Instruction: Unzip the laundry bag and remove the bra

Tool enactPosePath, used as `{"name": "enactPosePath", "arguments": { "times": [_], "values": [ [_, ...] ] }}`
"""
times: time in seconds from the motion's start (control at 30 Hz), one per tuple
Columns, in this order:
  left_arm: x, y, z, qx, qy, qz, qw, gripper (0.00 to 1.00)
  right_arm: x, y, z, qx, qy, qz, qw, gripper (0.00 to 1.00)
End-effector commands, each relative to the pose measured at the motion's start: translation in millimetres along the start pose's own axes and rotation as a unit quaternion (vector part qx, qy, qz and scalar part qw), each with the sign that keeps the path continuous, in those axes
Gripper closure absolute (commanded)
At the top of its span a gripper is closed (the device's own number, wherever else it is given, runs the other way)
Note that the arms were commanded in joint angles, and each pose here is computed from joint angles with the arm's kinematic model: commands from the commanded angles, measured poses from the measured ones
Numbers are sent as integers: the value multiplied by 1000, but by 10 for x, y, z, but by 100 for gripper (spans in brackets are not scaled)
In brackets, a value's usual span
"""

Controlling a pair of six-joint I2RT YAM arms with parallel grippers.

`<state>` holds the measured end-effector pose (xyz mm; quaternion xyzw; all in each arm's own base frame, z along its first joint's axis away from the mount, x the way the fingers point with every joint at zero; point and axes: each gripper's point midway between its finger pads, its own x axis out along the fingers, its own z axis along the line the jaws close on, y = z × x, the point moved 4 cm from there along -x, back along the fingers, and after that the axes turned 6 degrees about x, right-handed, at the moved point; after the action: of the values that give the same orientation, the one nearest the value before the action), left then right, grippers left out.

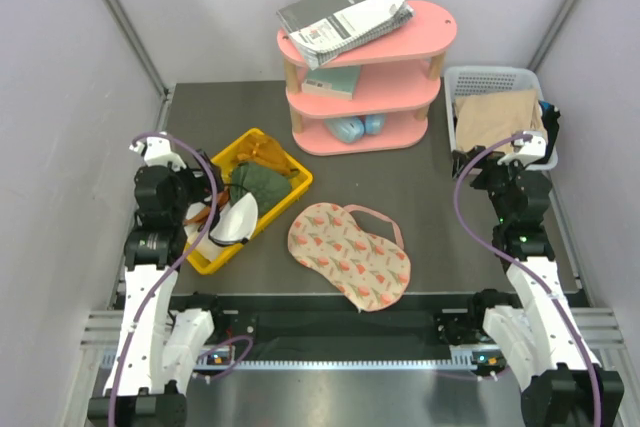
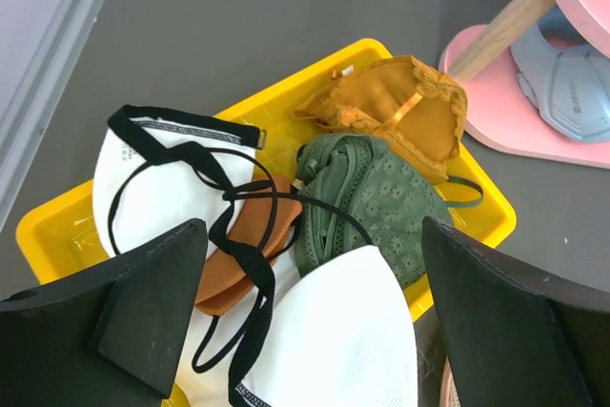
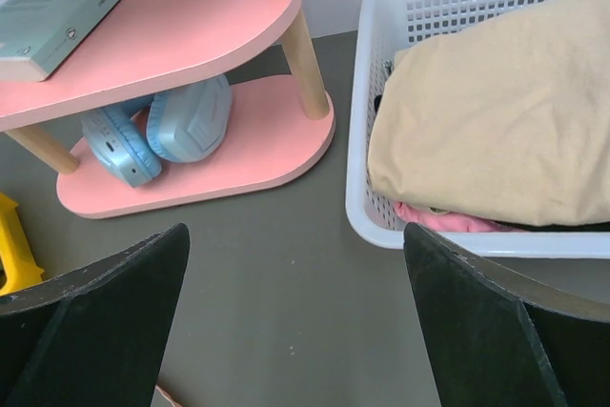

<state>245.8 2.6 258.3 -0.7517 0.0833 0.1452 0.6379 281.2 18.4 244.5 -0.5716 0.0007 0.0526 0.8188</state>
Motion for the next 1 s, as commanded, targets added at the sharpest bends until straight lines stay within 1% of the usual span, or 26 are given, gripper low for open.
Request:
{"name": "enactPosePath", "arguments": {
  "times": [0.0, 0.13, 0.2, 0.27, 0.33, 0.37, 0.4, 0.43, 0.47, 0.5, 0.6, 0.63, 0.67, 0.73, 0.8, 0.83, 0.87, 0.9, 0.93, 0.97],
  "values": [
    [-70, -149, 64, -18, -28, -38, 999, 1, -14, -106, 34, -7, -8, -23, 1000, 5],
    [-66, -93, 81, -16, -31, -35, 999, 1, 2, -124, 51, -11, -13, -19, 1000, 5],
    [-59, -65, 70, -3, -25, -27, 999, 1, 26, -103, 47, -15, -14, -11, 1000, 7],
    [-50, -62, 24, 12, -3, -26, 1000, 1, 45, -77, 123, -20, -35, -1, 999, 12],
    [-30, -53, -2, 16, 8, -21, 1000, 1, 90, 8, 245, -27, -53, 18, 998, 13],
    [0, -21, -28, 16, 17, -10, 1000, 2, 94, 94, 385, -35, -73, 33, 996, 13],
    [4, -29, -57, 14, 25, -8, 1000, 3, 119, 204, 432, -41, -74, 55, 995, 13],
    [7, -28, -92, 14, 34, -5, 999, 3, 137, 228, 481, -47, -65, 60, 995, 13],
    [22, -13, -113, 10, 38, 0, 999, 4, 117, 343, 667, -54, -90, 79, 991, 13],
    [22, -15, -140, 9, 43, 0, 999, 6, 128, 451, 713, -57, -90, 101, 989, 13],
    [16, -3, -177, -1, 44, 1, 999, 6, 79, 710, 882, -36, -102, 151, 983, 13],
    [11, 56, -288, 4, 65, 10, 998, 7, 33, 805, 883, -30, -99, 173, 979, 14],
    [17, 76, -316, -3, 67, 13, 998, 7, -11, 881, 939, -13, -101, 190, 976, 15],
    [13, 119, -424, -5, 85, 19, 996, 7, -122, 1036, 903, -8, -84, 230, 970, 16],
    [21, 215, -508, -14, 97, 30, 995, 7, -220, 1129, 925, 2, -77, 254, 964, 16],
    [10, 239, -620, -14, 117, 29, 993, 7, -292, 1204, 902, 1, -68, 277, 958, 16],
    [32, 307, -647, -21, 113, 35, 993, 7, -337, 1238, 896, 13, -61, 290, 955, 16],
    [40, 339, -684, -22, 114, 37, 993, 7, -381, 1270, 906, 19, -62, 302, 951, 18],
    [14, 379, -800, -19, 133, 41, 990, 8, -422, 1305, 896, 26, -55, 313, 948, 18],
    [23, 432, -855, -21, 137, 50, 989, 7, -513, 1369, 887, 38, -45, 334, 941, 19]
  ]
}}
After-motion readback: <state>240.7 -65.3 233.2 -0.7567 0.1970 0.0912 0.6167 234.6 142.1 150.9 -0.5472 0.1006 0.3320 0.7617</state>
